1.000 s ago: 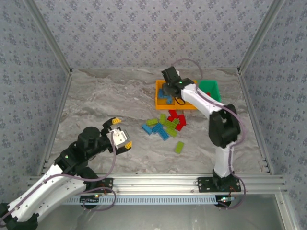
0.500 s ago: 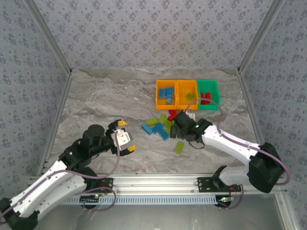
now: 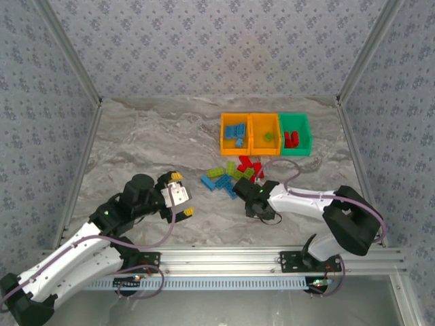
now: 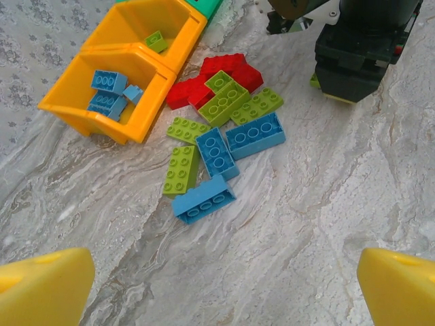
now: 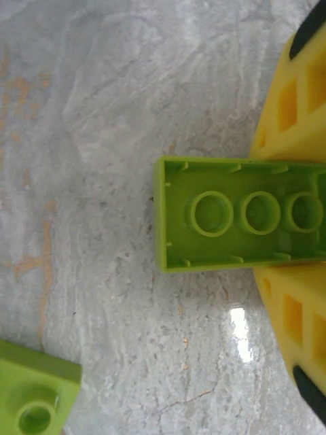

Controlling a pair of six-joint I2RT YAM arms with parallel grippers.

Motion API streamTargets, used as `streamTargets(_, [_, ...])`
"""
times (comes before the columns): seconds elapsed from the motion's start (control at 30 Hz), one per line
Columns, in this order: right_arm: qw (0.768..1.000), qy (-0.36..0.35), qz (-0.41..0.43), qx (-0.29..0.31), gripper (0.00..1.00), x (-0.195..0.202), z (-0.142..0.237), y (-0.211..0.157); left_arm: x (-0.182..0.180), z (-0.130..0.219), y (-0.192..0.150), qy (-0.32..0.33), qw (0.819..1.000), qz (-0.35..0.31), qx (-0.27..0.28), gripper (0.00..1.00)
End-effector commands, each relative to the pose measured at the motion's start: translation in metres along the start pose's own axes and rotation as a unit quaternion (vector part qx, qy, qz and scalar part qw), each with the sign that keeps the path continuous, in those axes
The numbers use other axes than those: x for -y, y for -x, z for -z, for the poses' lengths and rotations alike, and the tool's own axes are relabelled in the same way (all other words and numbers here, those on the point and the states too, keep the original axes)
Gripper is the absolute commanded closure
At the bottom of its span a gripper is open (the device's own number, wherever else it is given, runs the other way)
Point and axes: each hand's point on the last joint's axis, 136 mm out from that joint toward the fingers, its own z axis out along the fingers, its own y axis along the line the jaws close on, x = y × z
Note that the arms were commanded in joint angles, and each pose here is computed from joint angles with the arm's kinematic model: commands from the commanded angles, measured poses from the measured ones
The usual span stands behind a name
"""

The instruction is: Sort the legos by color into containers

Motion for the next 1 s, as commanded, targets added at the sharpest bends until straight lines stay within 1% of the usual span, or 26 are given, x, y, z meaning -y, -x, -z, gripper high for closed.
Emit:
streamTargets(0.0, [1.0,-0.01,-0.015,0.01,0.66,0.011,0.004,0.002,0.001,0.002,0.005,-0.005,1.0,-0.003,0.012,0.01])
streamTargets(0.1, [0.997,0.013,-0.005,0.071,0.65,0.01,0.04,0.036,0.001,0.002,0.005,-0.004,1.0,-0.005,0.011,0.01])
streamTargets(0.2, [0.986,0.035,-0.012,0.164,0.67,0.02,0.083,0.104,0.001,0.003,0.005,-0.003,1.0,-0.007,0.011,0.01])
streamTargets(0.27, [0.973,0.055,-0.019,0.222,0.67,0.024,0.109,0.156,0.001,0.004,0.005,-0.002,1.0,-0.007,0.012,0.01])
streamTargets(0.3, [0.968,0.062,-0.007,0.244,0.68,0.023,0.117,0.176,0.0,0.004,0.005,-0.002,1.0,-0.007,0.012,0.01])
streamTargets(0.37, [0.959,0.072,0.0,0.275,0.68,0.021,0.122,0.222,0.0,0.005,0.005,0.001,1.0,-0.009,0.013,0.01])
streamTargets(0.43, [0.959,0.071,-0.007,0.274,0.68,0.02,0.107,0.257,-0.001,0.005,0.004,0.005,1.0,-0.011,0.01,0.01])
streamTargets(0.47, [0.962,0.068,-0.01,0.263,0.68,0.019,0.095,0.271,-0.003,0.005,0.003,0.009,1.0,-0.012,0.007,0.01])
streamTargets(0.5, [0.96,0.072,-0.014,0.272,0.67,0.016,0.098,0.291,-0.003,0.005,0.002,0.011,1.0,-0.012,0.005,0.01])
streamTargets(0.57, [0.964,0.075,-0.019,0.253,0.65,0.009,0.073,0.318,-0.004,0.006,0.0,0.013,1.0,-0.014,0.0,0.01])
streamTargets(0.63, [0.967,0.087,-0.024,0.24,0.62,0.003,0.052,0.34,-0.005,0.006,-0.001,0.019,1.0,-0.016,-0.003,0.01])
streamTargets(0.7, [0.975,0.074,-0.027,0.208,0.58,0.0,0.031,0.352,-0.006,0.006,-0.002,0.021,1.0,-0.019,-0.006,0.01])
streamTargets(0.77, [0.979,0.048,-0.029,0.197,0.47,0.003,0.022,0.361,-0.005,0.005,-0.005,0.019,1.0,-0.021,-0.01,0.01])
streamTargets(0.83, [0.98,0.04,-0.036,0.192,0.38,0.006,0.022,0.364,-0.005,0.004,-0.006,0.02,0.999,-0.023,-0.011,0.01])
streamTargets(0.9, [0.978,0.045,-0.041,0.198,0.36,0.006,0.032,0.362,-0.005,0.004,-0.007,0.02,0.999,-0.024,-0.011,0.01])
streamTargets(0.97, [0.977,0.049,-0.044,0.202,0.36,0.008,0.05,0.352,-0.004,0.003,-0.008,0.019,0.999,-0.025,-0.013,0.01])
